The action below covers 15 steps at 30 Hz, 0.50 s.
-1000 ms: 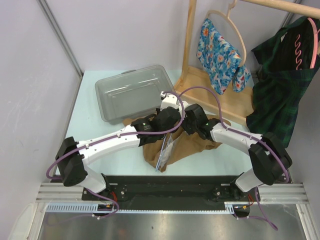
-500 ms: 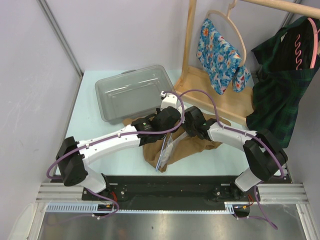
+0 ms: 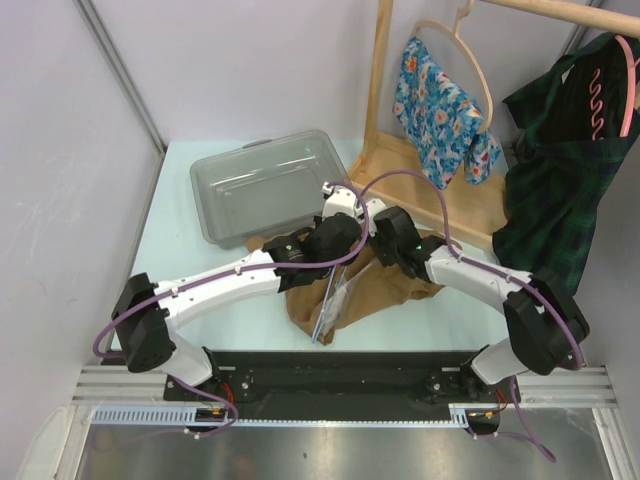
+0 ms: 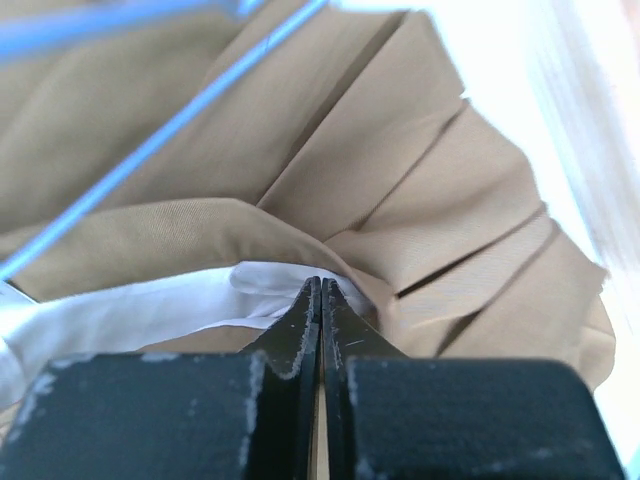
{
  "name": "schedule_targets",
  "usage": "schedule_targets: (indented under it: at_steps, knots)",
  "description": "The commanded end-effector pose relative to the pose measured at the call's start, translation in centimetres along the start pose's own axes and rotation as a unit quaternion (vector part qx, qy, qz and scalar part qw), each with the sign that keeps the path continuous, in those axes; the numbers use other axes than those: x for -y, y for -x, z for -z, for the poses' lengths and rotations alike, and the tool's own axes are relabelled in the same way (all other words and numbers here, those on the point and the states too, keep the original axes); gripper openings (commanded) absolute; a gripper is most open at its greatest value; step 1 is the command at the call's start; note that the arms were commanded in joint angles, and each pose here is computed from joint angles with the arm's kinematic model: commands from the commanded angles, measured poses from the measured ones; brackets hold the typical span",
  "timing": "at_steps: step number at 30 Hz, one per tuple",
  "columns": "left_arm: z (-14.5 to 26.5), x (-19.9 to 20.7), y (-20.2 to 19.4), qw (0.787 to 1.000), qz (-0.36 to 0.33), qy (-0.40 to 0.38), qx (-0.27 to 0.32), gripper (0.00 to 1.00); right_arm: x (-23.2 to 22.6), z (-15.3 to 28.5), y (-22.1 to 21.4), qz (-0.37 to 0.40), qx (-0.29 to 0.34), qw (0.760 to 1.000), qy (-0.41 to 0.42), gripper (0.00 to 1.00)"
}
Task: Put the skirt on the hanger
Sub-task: Place skirt on hanger
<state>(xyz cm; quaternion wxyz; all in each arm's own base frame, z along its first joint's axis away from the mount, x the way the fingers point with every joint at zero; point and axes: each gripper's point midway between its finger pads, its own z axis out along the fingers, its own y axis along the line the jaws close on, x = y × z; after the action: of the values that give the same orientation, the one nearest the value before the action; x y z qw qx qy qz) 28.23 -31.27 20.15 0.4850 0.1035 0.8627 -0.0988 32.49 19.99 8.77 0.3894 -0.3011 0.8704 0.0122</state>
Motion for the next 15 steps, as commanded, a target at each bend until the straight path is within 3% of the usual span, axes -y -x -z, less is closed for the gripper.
schedule_targets:
  at_steps: [1,8,12,15]
  knots:
    - [1.4,0.7,2.2,0.999,0.026,-0.034,0.028,0.00,1.9,1.8,3.0,-0.054,0.063,0.996,-0.014,0.00]
    - [1.6,0.8,1.8,0.998,0.022,-0.045,0.025,0.00,0.4,1.8,2.2,-0.041,0.049,0.997,0.049,0.00]
    - [1.5,0.8,2.0,0.999,0.025,-0.041,0.026,0.00,-2.1,1.8,1.8,-0.027,0.042,0.994,0.098,0.20]
    - [1.4,0.7,2.2,0.999,0.027,-0.035,0.028,0.00,-2.8,2.0,2.1,-0.024,0.046,0.993,0.102,0.26]
